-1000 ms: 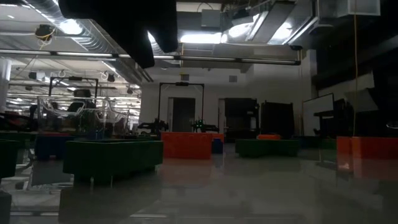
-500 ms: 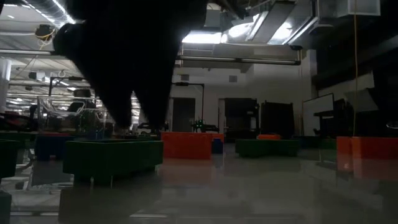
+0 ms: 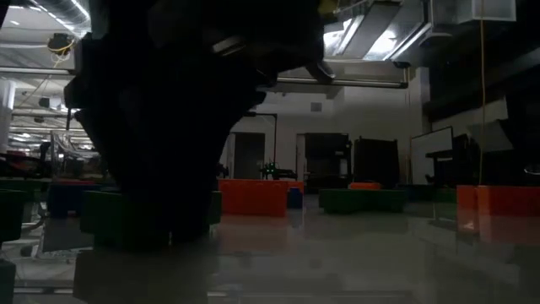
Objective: Sort blocks by size
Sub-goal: Put the 8 stud green game piece into the bottom transparent bin
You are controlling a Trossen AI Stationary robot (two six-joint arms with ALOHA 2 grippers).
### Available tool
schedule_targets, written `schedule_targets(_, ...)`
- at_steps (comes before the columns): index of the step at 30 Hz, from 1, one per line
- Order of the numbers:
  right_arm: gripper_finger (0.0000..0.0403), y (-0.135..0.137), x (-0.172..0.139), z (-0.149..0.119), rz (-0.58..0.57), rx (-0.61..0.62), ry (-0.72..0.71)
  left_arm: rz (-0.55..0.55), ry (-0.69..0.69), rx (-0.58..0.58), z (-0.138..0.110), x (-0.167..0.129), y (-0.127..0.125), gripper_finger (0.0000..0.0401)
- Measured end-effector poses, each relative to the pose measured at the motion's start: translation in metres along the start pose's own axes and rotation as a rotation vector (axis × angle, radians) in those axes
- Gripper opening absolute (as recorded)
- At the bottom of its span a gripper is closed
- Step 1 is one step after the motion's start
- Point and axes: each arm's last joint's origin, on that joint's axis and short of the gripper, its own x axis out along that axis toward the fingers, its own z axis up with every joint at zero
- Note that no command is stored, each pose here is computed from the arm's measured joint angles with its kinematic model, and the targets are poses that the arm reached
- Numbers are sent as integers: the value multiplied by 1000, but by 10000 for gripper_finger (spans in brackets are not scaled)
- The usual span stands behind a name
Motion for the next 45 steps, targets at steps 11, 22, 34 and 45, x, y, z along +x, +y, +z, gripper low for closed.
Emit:
schedule_targets(11,216,0,0,0,-3,-1,1,-388,-142,80,38,-11,-32,121)
schedule_targets(22,216,0,0,0,-4,-1,1,-959,-687,212,105,-44,-67,121)
schedule_targets(34,216,-1,0,0,-8,-19,-4,-1127,-1014,118,148,20,-68,135)
schedule_targets(45,216,-2,0,2,-33,-61,-48,-1068,-1138,203,164,8,-74,139)
